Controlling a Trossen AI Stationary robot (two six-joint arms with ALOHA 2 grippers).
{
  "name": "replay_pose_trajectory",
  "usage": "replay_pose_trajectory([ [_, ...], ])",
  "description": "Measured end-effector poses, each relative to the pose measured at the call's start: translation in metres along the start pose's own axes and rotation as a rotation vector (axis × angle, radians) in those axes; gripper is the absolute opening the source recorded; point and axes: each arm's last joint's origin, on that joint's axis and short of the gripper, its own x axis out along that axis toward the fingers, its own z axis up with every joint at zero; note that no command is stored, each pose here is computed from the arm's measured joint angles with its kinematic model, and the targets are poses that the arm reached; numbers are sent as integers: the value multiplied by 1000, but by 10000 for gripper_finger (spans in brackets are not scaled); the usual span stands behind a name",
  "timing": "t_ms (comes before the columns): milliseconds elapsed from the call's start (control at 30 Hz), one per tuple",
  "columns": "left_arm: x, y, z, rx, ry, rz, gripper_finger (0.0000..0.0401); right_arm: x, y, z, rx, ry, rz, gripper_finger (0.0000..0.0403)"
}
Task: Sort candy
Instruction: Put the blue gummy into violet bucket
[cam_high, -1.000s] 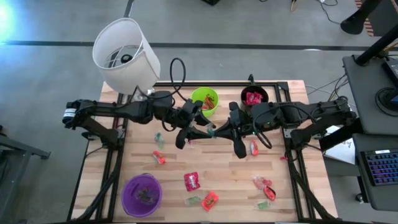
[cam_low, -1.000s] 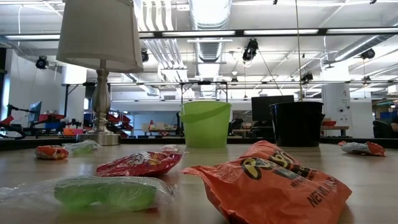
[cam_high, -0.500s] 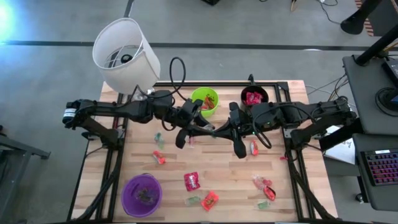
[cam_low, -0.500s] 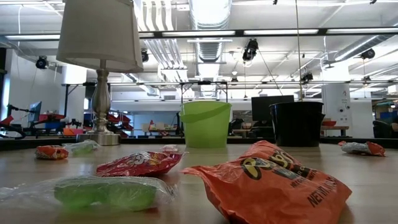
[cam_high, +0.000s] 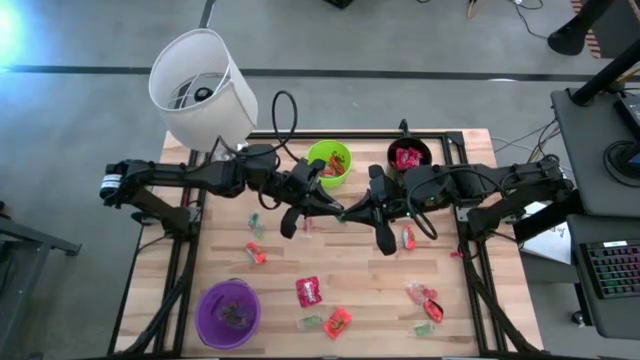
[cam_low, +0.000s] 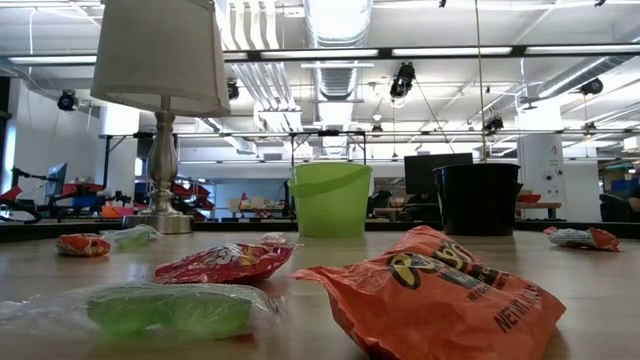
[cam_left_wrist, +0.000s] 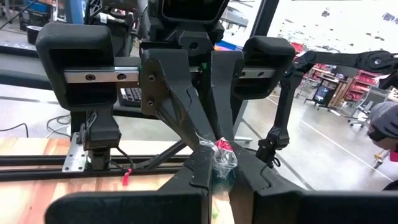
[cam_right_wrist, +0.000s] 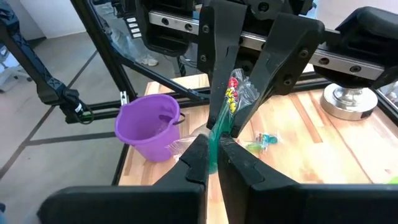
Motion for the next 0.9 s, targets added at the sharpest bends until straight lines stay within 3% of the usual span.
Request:
replay_pose_trajectory([
  [333,-9,-4,-2,-34,81,1,6,0,-1,0,43,0,-12,105],
  [567,-32,-17,-13,-172,320,-72,6,-1,-2,-5,39,52,-22,145],
  [900,-65,-63,-37,-468,704,-152,5,3,-4,-14,32,137,-44,151],
])
